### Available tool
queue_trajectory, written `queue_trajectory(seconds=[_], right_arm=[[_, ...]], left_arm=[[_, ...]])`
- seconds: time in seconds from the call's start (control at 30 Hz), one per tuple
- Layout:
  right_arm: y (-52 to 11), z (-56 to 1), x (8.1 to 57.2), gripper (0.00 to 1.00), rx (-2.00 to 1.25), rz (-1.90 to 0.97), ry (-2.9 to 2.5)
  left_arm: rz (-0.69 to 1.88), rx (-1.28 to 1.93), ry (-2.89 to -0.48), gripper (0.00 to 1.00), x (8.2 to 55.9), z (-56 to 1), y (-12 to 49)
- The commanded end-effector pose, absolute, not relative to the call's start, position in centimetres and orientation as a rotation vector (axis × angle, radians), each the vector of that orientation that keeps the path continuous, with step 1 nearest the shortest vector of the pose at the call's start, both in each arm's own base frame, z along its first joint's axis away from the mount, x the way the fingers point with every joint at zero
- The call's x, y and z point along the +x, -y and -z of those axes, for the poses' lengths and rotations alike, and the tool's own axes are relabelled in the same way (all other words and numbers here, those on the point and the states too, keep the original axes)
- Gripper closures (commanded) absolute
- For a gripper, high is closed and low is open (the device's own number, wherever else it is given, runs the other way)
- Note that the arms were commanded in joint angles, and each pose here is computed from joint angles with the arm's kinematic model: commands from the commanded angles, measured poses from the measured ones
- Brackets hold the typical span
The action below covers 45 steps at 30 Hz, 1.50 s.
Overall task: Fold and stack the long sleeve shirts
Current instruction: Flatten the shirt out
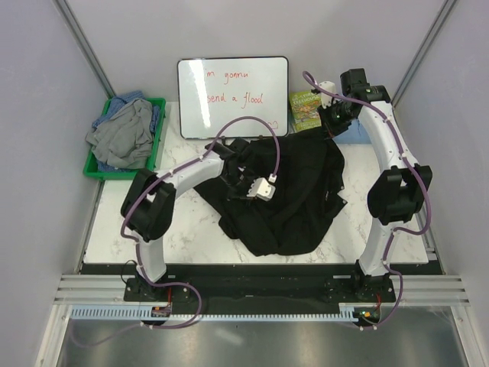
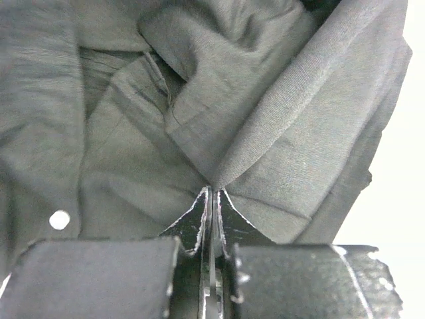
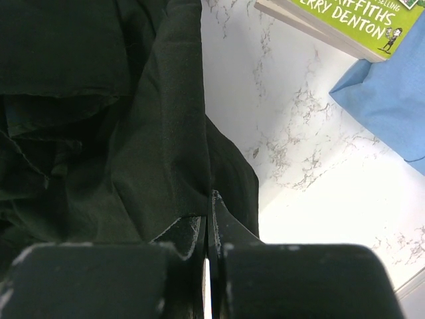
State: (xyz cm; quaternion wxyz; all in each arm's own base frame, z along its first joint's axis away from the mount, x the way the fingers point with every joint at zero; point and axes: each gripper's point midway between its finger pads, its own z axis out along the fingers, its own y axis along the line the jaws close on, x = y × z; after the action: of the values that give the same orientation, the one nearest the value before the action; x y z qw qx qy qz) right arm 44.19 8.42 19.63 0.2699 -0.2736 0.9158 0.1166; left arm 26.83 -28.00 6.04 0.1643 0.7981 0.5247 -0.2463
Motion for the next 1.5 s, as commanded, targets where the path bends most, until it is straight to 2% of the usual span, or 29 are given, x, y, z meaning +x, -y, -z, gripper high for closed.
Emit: queue_trajectory(seconds=[0.0, 0.07, 0.13, 0.2, 0.3, 0.33, 0.4, 0.43, 0.47, 0.53, 0.63, 0.67, 0.7, 0.77, 0.8, 0.83, 0.9, 0.93, 0.97, 1.03, 1.1, 1.2, 1.27, 1.33, 1.37, 1.4, 1.47], right_arm=[[-8.0, -21.7, 44.6, 1.00, -0.744, -0.255, -2.400], [-7.8, -22.0, 44.9, 1.00, -0.736, -0.252, -2.389], [-7.9, -22.2, 45.2, 1.00, -0.723, -0.262, -2.378], [-8.1, -22.9, 45.6, 1.00, -0.710, -0.268, -2.359], [-8.4, -23.8, 46.1, 1.00, -0.695, -0.283, -2.334], [-8.5, -24.0, 46.2, 1.00, -0.690, -0.287, -2.329], [-8.7, -24.5, 46.2, 1.00, -0.688, -0.297, -2.317], [-8.7, -24.5, 46.1, 1.00, -0.686, -0.299, -2.317], [-8.8, -24.7, 46.0, 1.00, -0.689, -0.306, -2.314], [-8.9, -24.8, 45.7, 1.00, -0.698, -0.314, -2.313], [-9.0, -24.8, 45.0, 1.00, -0.712, -0.330, -2.315], [-9.0, -24.5, 44.7, 1.00, -0.722, -0.335, -2.323], [-9.0, -24.6, 44.4, 1.00, -0.726, -0.335, -2.319], [-9.1, -24.3, 43.9, 1.00, -0.732, -0.345, -2.328], [-9.2, -24.5, 43.6, 1.00, -0.734, -0.357, -2.321], [-9.3, -24.5, 43.4, 1.00, -0.736, -0.365, -2.321], [-9.4, -24.4, 42.9, 1.00, -0.734, -0.381, -2.327], [-9.6, -24.2, 42.8, 1.00, -0.733, -0.396, -2.332], [-9.6, -24.1, 42.6, 1.00, -0.731, -0.402, -2.335], [-9.8, -24.0, 42.3, 1.00, -0.727, -0.420, -2.339], [-9.9, -24.1, 42.2, 1.00, -0.725, -0.434, -2.337], [-10.3, -24.0, 41.9, 1.00, -0.736, -0.460, -2.335], [-10.3, -24.0, 41.9, 1.00, -0.737, -0.464, -2.335], [-10.3, -23.9, 41.7, 1.00, -0.741, -0.467, -2.339], [-10.4, -23.8, 41.6, 1.00, -0.746, -0.475, -2.339], [-10.4, -23.9, 41.4, 1.00, -0.749, -0.475, -2.341], [-10.1, -23.9, 41.3, 1.00, -0.759, -0.458, -2.339]], left_arm=[[0.691, 2.145, -1.387, 0.98, 24.9, -14.9, 28.4], [0.726, 2.151, -1.366, 0.98, 21.1, -18.2, 26.7], [0.740, 2.266, -1.274, 0.98, 16.6, -18.9, 25.7], [0.779, 2.391, -1.145, 0.98, 10.1, -18.1, 23.6], [0.816, 2.508, -1.009, 0.97, 3.9, -14.8, 22.3], [0.814, 2.567, -1.017, 0.84, 2.9, -12.8, 21.3], [0.814, 2.632, -0.969, 0.67, 1.7, -11.5, 21.2], [0.799, 2.648, -0.976, 0.53, 1.8, -10.9, 21.0], [0.782, 2.627, -1.023, 0.47, 2.2, -10.8, 21.4], [0.683, 2.504, -1.078, 0.45, 4.8, -11.8, 24.1], [0.743, 2.204, -1.232, 0.44, 10.5, -16.3, 28.5], [0.752, 2.082, -1.367, 0.44, 13.4, -17.1, 28.8], [0.741, 2.011, -1.400, 0.44, 15.3, -18.1, 29.8], [0.613, 1.804, -1.471, 0.42, 22.0, -19.8, 32.2], [0.590, 1.752, -1.475, 0.41, 23.7, -20.3, 32.8], [0.560, 1.678, -1.432, 0.34, 26.2, -22.1, 34.2], [0.531, 1.559, -1.541, 0.29, 30.1, -20.8, 35.0], [0.475, 1.466, -1.547, 0.29, 32.8, -22.8, 35.6], [0.486, 1.384, -1.675, 0.29, 34.7, -20.7, 35.8], [0.506, 1.291, -1.716, 0.27, 36.8, -21.6, 36.5], [0.520, 1.257, -1.739, 0.15, 37.9, -20.5, 37.3], [0.477, 1.214, -1.756, 0.09, 39.9, -18.9, 37.9], [0.418, 1.181, -1.801, 0.08, 41.3, -17.6, 37.6], [0.376, 1.176, -1.838, 0.15, 42.6, -15.7, 37.3], [0.384, 1.168, -1.856, 0.25, 43.1, -15.4, 36.7], [0.397, 1.168, -1.878, 0.55, 43.0, -15.5, 36.1], [0.427, 1.111, -1.922, 0.79, 43.3, -16.7, 33.5]])
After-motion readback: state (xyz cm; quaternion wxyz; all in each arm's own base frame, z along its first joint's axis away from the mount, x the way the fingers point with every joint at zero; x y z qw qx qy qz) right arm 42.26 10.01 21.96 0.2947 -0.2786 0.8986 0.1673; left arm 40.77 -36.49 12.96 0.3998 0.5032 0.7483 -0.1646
